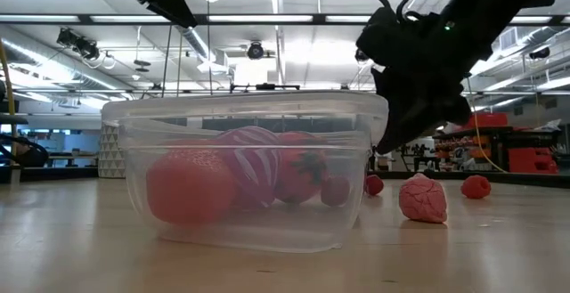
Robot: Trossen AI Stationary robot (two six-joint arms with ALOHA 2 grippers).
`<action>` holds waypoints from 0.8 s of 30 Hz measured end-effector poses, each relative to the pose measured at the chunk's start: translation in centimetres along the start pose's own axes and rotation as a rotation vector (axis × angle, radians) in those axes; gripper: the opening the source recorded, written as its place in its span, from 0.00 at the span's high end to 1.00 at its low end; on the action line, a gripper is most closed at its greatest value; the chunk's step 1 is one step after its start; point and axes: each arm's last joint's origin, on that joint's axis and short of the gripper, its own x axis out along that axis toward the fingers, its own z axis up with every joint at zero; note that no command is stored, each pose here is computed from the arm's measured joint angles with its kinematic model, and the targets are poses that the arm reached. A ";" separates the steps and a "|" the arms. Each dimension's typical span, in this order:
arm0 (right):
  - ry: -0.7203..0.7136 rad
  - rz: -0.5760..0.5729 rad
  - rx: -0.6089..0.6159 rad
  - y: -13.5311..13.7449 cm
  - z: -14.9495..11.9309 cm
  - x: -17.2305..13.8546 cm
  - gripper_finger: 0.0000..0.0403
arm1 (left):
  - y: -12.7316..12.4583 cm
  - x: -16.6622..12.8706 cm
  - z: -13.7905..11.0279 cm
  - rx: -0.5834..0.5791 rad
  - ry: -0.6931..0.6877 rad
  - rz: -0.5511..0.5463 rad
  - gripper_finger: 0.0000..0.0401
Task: Pick and placing Produce into tupperware
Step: Put the top pink peach into the transparent bin
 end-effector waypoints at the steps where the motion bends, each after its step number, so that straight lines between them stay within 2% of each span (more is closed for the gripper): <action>1: -0.009 0.005 0.004 -0.1 -0.1 0.1 0.54 | 0.0 0.0 0.0 -0.003 0.000 0.000 0.21; 8: -0.022 0.002 -0.035 -0.1 -0.1 0.2 0.54 | 0.0 0.0 0.0 -0.017 0.000 0.000 0.21; 13: -0.042 0.067 -0.089 0.7 0.6 0.1 0.54 | 0.0 0.0 0.0 -0.017 0.000 0.000 0.21; 16: -0.058 0.121 -0.128 1.8 2.4 -0.4 0.54 | 0.0 0.0 0.0 -0.017 0.000 0.000 0.21; 20: -0.111 0.124 -0.198 2.4 5.5 -0.8 0.54 | 0.0 0.0 0.0 -0.020 0.000 0.000 0.21; 24: -0.154 0.062 -0.199 1.4 8.1 -0.2 0.54 | 0.0 0.0 0.0 -0.022 -0.001 0.000 0.21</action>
